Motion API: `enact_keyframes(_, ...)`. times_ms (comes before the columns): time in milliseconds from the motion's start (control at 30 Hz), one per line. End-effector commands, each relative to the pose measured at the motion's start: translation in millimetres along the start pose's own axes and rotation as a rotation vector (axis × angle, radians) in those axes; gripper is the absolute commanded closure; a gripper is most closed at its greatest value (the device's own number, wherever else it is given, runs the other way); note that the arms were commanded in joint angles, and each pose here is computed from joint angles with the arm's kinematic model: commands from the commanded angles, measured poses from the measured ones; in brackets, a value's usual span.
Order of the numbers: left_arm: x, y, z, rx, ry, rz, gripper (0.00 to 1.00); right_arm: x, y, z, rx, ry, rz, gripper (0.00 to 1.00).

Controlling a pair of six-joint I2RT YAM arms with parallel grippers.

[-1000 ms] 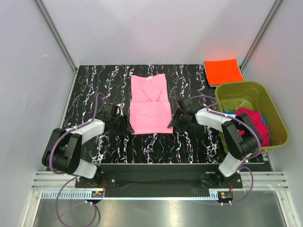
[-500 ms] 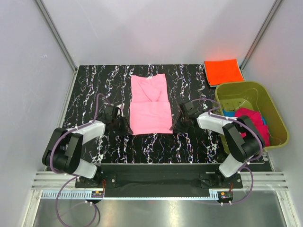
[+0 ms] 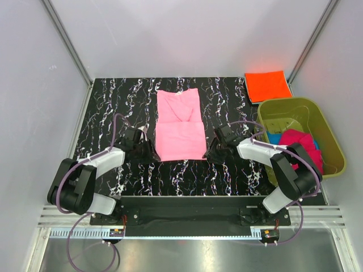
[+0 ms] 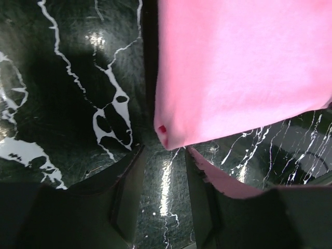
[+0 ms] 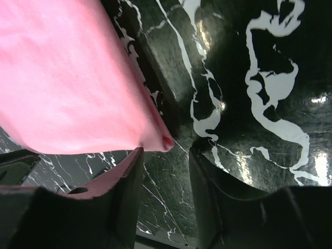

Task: Fold and stack the t-shirts
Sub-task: Fold the tshirt

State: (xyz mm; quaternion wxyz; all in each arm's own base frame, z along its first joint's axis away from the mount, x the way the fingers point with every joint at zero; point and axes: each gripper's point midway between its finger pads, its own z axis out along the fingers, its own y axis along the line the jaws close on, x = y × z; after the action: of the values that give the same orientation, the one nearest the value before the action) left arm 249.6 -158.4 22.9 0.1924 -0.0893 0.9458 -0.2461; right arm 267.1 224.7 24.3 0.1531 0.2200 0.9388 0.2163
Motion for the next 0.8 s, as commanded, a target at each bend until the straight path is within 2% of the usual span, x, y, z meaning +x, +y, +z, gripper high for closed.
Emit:
enact_keyframes(0,-0.7,-3.3,3.4,0.014,-0.019,0.011,0.57,2.0,-5.8,5.6,0.024,-0.032,0.022,0.53)
enact_keyframes(167,2.2,0.2,9.1,0.009,-0.012,0.004,0.59,3.6,-14.5,12.2,0.048,-0.042,0.034,0.62)
enact_keyframes(233,3.4,0.9,10.4,0.004,-0.009,0.009,0.62,3.8,-18.1,15.1,0.060,-0.044,0.031,0.65)
enact_keyframes(267,3.2,2.0,10.9,-0.002,-0.009,0.012,0.64,4.0,-19.3,16.1,0.062,-0.045,0.030,0.70)
enact_keyframes(333,2.5,1.4,10.7,-0.001,-0.012,0.018,0.73,4.8,-22.0,18.1,0.071,-0.042,0.021,0.74)
enact_keyframes(400,1.6,-0.5,10.4,0.005,-0.014,0.030,0.81,1.6,-30.4,21.0,0.101,-0.067,0.010,0.84)
enact_keyframes(433,1.6,-0.9,9.9,0.005,-0.015,0.032,0.90,1.3,-31.7,21.5,0.105,-0.070,0.005,0.88)
enact_keyframes(500,1.0,-2.8,8.6,0.012,-0.019,0.038,0.97,-1.2,-32.8,19.9,0.107,-0.086,-0.014,1.00)
enact_keyframes(533,1.4,-4.8,7.3,0.018,-0.019,0.042,1.00,-2.3,-32.7,18.2,0.104,-0.093,-0.023,1.00)
enact_keyframes(767,2.2,-17.2,-10.3,0.033,-0.048,0.077,1.00,-1.2,-28.1,-11.2,0.058,-0.120,-0.080,1.00)
